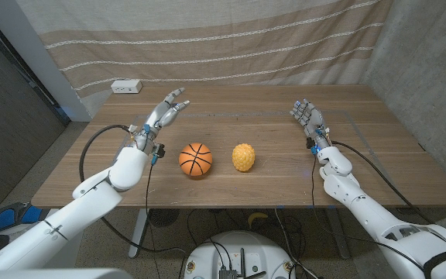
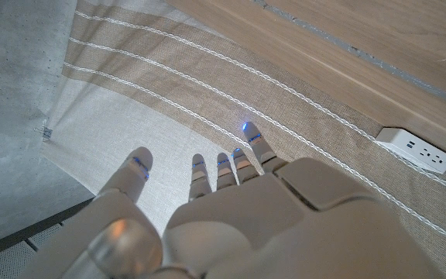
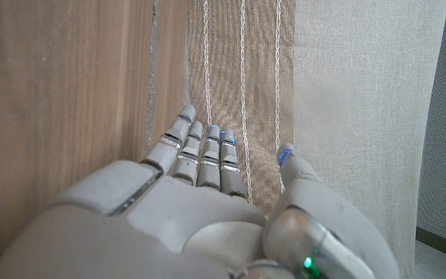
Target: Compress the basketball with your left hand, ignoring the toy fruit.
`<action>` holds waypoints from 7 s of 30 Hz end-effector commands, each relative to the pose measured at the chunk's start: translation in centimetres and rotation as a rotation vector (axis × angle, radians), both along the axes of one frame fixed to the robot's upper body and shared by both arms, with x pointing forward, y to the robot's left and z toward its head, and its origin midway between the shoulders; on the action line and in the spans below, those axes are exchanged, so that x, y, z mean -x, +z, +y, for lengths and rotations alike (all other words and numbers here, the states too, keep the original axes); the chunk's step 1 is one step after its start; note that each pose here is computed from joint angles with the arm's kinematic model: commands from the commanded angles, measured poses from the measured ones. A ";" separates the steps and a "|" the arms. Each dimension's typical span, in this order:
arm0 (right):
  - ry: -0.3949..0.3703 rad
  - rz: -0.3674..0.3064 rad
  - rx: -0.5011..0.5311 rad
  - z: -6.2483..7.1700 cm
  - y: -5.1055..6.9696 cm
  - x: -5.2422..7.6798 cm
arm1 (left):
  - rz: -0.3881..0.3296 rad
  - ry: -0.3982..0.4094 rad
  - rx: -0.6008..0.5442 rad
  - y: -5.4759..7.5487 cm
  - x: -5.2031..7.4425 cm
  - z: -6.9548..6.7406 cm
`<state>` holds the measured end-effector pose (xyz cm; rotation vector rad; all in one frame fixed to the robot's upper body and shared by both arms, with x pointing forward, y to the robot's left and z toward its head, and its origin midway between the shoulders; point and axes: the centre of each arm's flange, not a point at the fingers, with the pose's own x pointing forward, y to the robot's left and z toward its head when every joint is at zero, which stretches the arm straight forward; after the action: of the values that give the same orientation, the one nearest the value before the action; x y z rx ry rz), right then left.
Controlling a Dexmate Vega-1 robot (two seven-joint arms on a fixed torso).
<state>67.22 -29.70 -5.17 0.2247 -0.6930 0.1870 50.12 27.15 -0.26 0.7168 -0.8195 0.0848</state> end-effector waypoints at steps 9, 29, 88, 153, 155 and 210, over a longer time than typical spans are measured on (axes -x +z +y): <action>-0.001 -0.020 -0.017 0.0 -1.3 1.2 | -0.020 0.048 -0.132 -0.5 2.6 -1.4; 0.003 -0.043 -0.031 -0.7 -2.4 2.4 | -0.053 0.130 -0.263 -0.7 4.9 -3.3; -0.021 -0.077 -0.080 -3.1 -6.3 5.9 | 0.155 0.589 -0.494 -2.0 7.5 -7.2; -0.055 -0.092 -0.084 -3.6 -7.2 7.1 | 0.377 0.522 -0.576 -5.1 3.2 -6.5; -0.056 -0.091 -0.084 -3.6 -7.3 7.0 | 0.383 0.519 -0.581 -5.1 3.1 -6.5; -0.100 -0.075 -0.076 -3.8 -7.4 7.5 | 0.460 0.630 -0.589 -6.9 -0.5 -6.3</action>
<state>59.72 -33.34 -12.62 0.2651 -0.7938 0.0862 49.86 20.74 -6.27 1.4847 -0.1577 0.2239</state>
